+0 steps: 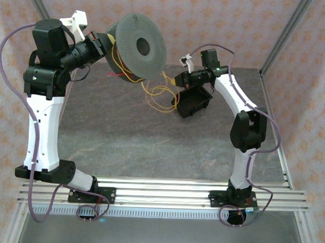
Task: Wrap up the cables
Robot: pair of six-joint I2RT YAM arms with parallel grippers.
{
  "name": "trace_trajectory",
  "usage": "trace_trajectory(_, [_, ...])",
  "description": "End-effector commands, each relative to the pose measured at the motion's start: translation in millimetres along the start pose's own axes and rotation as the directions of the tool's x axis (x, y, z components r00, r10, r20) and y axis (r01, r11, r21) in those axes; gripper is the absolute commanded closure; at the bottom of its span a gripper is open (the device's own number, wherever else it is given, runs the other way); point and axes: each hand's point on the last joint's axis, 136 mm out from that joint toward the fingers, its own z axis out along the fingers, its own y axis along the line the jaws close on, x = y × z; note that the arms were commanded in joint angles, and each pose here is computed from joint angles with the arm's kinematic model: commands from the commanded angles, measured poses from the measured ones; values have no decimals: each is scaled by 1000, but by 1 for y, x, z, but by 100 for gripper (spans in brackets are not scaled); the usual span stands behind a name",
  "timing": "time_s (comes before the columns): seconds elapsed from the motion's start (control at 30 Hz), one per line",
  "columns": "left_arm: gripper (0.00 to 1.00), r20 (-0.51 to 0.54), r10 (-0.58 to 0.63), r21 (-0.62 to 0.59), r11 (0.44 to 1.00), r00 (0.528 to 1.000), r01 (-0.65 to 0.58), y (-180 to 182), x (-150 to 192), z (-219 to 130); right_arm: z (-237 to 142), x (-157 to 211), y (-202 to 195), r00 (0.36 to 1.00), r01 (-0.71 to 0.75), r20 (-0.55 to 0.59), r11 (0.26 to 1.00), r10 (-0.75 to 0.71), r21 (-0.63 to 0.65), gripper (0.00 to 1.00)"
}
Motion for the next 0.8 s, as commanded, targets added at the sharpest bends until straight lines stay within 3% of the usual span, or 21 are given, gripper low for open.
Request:
trace_trajectory(0.0, [100,250,75,-6,997,965,-76,-23,-49,-32,-11,-4,15,999,25,30,999,-26,36,100])
trace_trajectory(0.17, [100,387,63,-139,990,920,-10,12,-77,-21,-12,9,32,998,57,27,996,-59,65,100])
trace_trajectory(0.33, [100,497,67,-243,968,865,64,51,-96,-5,-7,25,71,985,169,-46,981,-166,90,100])
trace_trajectory(0.77, [100,494,192,-496,863,848,93,125,-95,27,-35,17,181,903,430,-15,900,-430,76,100])
